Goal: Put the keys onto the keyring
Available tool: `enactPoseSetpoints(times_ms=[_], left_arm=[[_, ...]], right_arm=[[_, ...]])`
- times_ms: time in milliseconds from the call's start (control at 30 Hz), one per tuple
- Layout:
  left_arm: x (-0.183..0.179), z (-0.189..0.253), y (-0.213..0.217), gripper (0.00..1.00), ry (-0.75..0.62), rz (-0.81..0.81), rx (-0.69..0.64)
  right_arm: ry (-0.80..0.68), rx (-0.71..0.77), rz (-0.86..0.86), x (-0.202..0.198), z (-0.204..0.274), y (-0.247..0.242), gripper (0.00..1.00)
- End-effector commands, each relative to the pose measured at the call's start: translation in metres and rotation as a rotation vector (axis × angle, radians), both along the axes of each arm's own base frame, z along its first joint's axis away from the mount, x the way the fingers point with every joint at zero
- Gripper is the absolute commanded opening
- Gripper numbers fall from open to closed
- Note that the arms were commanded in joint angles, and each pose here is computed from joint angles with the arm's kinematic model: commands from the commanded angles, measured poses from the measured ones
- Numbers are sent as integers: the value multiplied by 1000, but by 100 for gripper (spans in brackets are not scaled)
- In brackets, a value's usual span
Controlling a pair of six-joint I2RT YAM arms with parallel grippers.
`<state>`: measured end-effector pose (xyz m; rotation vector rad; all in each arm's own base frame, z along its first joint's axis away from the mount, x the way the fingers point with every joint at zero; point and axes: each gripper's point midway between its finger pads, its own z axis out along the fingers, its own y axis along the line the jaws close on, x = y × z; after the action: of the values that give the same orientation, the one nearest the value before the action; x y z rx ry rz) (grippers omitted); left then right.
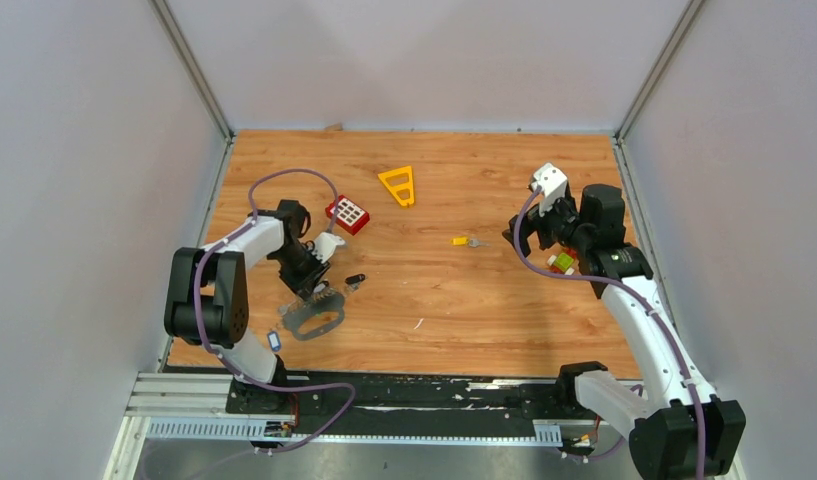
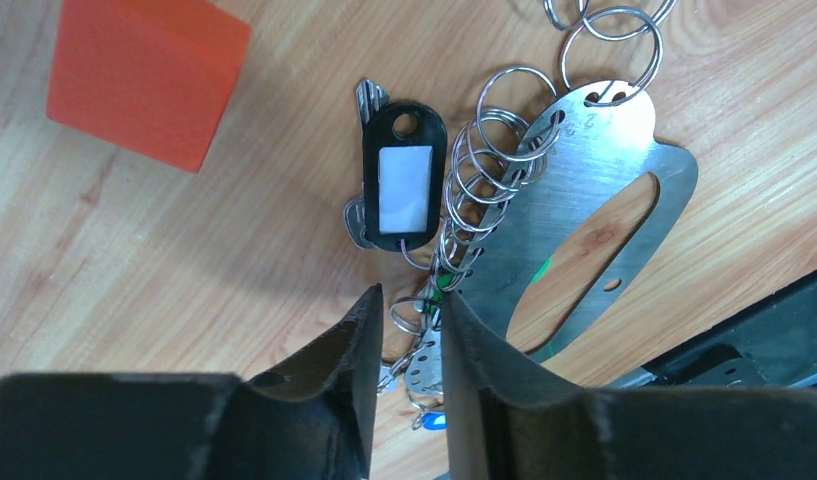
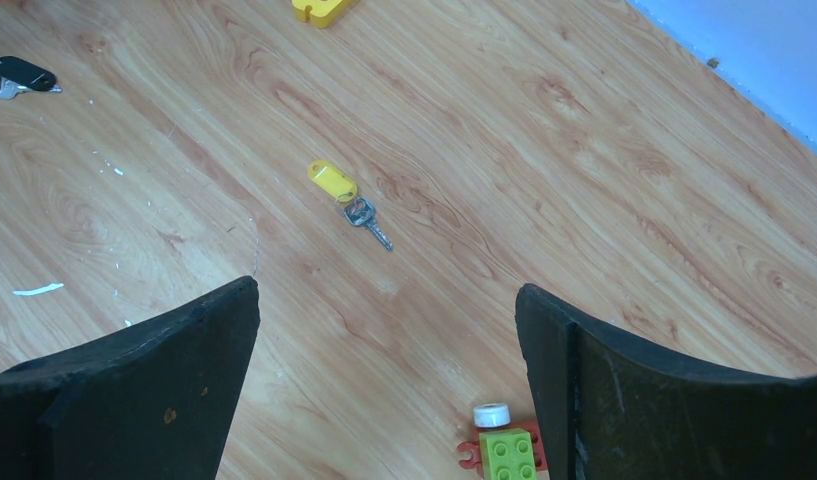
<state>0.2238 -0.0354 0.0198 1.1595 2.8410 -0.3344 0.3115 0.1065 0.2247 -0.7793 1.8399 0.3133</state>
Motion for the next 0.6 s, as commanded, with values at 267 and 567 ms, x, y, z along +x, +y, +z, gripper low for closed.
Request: enactPoseSetpoints(times_ms=[267, 567], left_arm=[[13, 22, -20, 12, -56, 3, -116], [19, 74, -59, 0, -197, -132, -281]], right_arm=[[-5, -12, 31, 2, 1, 4, 100], [-6, -2, 47, 0, 2, 7, 100]])
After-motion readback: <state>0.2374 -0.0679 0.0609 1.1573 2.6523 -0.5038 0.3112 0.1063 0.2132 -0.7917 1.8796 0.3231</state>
